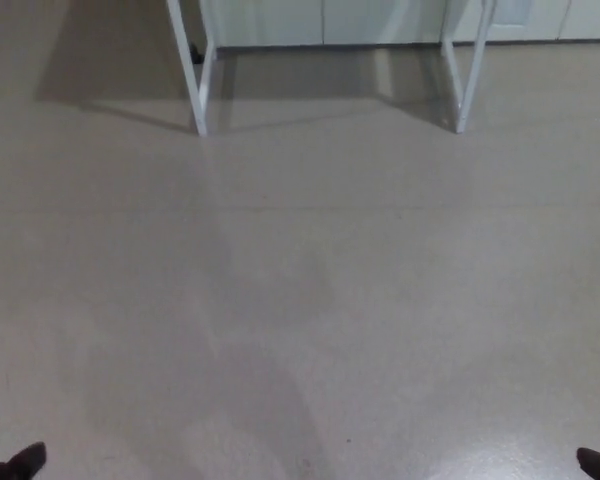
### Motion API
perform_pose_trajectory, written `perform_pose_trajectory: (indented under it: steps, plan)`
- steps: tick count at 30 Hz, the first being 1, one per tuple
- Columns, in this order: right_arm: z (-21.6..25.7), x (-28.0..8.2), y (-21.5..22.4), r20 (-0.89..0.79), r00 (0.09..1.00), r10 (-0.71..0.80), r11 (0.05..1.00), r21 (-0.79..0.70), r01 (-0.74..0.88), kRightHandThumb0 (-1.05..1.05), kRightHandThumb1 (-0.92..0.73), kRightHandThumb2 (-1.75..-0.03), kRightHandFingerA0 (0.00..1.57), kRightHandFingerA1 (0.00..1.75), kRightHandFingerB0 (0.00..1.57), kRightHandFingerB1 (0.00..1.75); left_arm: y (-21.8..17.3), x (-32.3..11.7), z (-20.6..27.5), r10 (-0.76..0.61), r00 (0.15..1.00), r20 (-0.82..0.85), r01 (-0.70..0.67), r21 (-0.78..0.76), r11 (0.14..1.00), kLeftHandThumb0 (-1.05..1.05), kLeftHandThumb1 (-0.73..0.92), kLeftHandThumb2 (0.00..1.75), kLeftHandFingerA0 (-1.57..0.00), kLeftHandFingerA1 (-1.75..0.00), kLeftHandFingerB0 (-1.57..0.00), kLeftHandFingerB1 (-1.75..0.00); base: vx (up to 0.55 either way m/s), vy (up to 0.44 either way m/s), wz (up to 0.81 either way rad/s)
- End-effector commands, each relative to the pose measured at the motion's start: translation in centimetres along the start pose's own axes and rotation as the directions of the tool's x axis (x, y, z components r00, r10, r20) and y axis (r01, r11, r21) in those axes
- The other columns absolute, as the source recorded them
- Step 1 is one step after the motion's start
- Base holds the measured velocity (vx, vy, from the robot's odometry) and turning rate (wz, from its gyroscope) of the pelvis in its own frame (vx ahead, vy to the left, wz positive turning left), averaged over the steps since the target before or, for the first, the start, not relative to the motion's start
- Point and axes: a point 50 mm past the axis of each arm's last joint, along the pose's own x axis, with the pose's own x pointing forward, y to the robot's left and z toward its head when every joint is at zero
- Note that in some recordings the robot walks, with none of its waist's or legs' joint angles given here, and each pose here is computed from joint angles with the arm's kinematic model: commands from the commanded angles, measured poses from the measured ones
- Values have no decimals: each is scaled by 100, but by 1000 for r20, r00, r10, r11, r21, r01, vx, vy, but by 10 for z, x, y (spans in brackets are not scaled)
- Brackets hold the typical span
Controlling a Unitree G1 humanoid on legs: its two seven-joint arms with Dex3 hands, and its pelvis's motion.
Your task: The robot walk towards a table in front and pick up a black pencil case on the left hand side and put the pencil case into a small container on the right hand side
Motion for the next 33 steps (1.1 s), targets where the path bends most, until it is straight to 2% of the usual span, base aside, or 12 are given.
perform_pose_trajectory:
  steps: [1, 7, 8, 16, 25, 26, 33]
  plan:
    - [1, 1, 1, 16, 1000, -9, 1000, 6, 9, -49, -44, -53, 48, 48, 30, 41, 5, -2, 5, 12, 1000, 10, -13, 16, 1000, -36, 49, 63, -10, -37, -9, -20, 0, 0, 0]
    - [2, 0, 0, 18, 1000, -8, 1000, -22, 8, -46, -46, -53, 51, 47, 30, 40, 3, -3, 4, 12, 1000, 5, -12, 14, 1000, -35, 49, 63, -11, -37, -7, -20, 93, 256, 3]
    - [2, 0, 0, 16, 1000, -9, 1000, -23, 9, -46, -46, -53, 51, 46, 29, 39, 3, -2, 5, 13, 1000, 6, -13, 11, 1000, -22, 49, 95, 0, -50, 0, -50, 222, 562, -43]
    - [3, 1, 0, 16, 1000, -6, 1000, -26, 6, -44, -46, -53, 52, 46, 30, 39, 2, -2, 6, 15, 1000, 12, -16, 31, 999, -22, 51, 96, 0, -50, 0, -50, 218, 137, 0]
    - [2, 1, 1, 12, 1000, -6, 998, -63, 7, -48, -46, -53, 53, 47, 31, 40, 0, -2, 7, 9, 1000, 11, -10, 50, 999, -22, 51, 96, 0, -50, 0, -50, 296, -241, 23]
    - [3, 1, 1, 11, 1000, -7, 997, -71, 7, -50, -46, -53, 53, 47, 31, 40, 0, -2, 7, 8, 1000, 12, -9, 53, 999, -35, 50, 61, -14, -39, -10, -22, 327, -364, 24]
    - [2, 1, 1, 9, 1000, -6, 998, -58, 6, -47, -46, -53, 53, 47, 30, 40, 0, -1, 6, 13, 1000, 1, -13, 77, 997, -32, 51, 57, -19, -38, -10, -23, 264, -65, -4]
